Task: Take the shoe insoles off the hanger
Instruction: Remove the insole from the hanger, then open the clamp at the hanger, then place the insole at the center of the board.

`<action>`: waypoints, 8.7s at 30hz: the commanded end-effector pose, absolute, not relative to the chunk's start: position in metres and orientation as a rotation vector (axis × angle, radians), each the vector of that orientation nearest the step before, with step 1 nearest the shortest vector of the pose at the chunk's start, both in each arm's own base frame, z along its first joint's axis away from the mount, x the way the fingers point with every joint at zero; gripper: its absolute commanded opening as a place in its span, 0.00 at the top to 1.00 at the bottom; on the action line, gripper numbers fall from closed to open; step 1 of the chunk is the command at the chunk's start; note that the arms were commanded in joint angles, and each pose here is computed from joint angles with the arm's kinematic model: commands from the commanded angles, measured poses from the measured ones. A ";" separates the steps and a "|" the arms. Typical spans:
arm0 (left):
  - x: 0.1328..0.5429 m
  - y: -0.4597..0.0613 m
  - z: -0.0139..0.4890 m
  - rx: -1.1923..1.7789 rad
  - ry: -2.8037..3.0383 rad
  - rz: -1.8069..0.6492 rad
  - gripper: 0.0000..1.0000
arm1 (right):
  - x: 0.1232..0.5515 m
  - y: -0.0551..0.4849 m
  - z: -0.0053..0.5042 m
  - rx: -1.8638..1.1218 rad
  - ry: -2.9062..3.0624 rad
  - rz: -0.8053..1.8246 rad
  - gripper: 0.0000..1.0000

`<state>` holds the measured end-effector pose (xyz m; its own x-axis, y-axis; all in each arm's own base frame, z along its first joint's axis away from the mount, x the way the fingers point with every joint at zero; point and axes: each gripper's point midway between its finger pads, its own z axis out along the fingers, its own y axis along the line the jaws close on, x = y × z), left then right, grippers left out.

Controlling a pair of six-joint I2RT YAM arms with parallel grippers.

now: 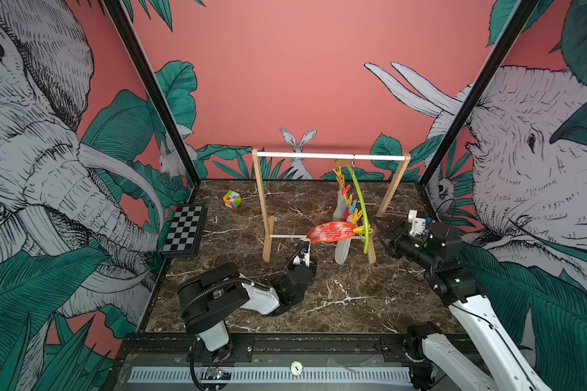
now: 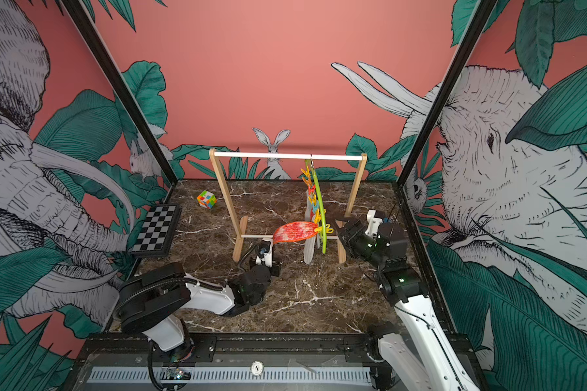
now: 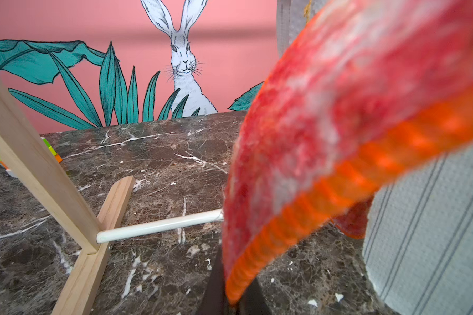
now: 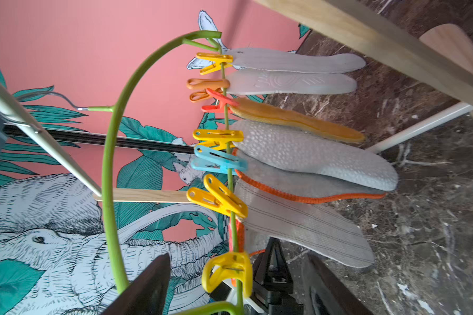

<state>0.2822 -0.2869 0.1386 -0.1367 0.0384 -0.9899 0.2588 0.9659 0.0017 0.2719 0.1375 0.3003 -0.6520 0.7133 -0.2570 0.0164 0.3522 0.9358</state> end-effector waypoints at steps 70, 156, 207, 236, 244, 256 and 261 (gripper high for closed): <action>0.277 -0.263 0.149 0.208 1.709 -0.156 1.00 | 0.291 0.168 0.294 0.616 1.940 1.505 0.74; 0.170 -0.283 0.414 0.820 1.623 -1.139 1.00 | 0.194 0.289 0.510 -0.907 1.358 1.540 0.38; 0.226 -0.168 0.252 0.225 1.839 -0.556 0.17 | 0.126 0.259 0.286 -0.827 2.068 1.546 1.00; 0.225 -0.175 0.198 0.149 1.911 -0.591 0.22 | 0.164 0.108 0.093 0.096 2.824 0.592 1.00; 0.224 -0.181 0.193 0.162 1.907 -0.602 0.22 | 0.175 0.059 0.091 0.289 2.859 0.188 1.00; 0.224 -0.184 0.186 0.170 1.912 -0.609 0.21 | 0.189 0.013 0.090 0.554 2.731 -0.070 1.00; 0.223 -0.185 0.187 0.175 1.909 -0.616 0.21 | 0.206 0.004 0.082 0.573 2.735 -0.137 1.00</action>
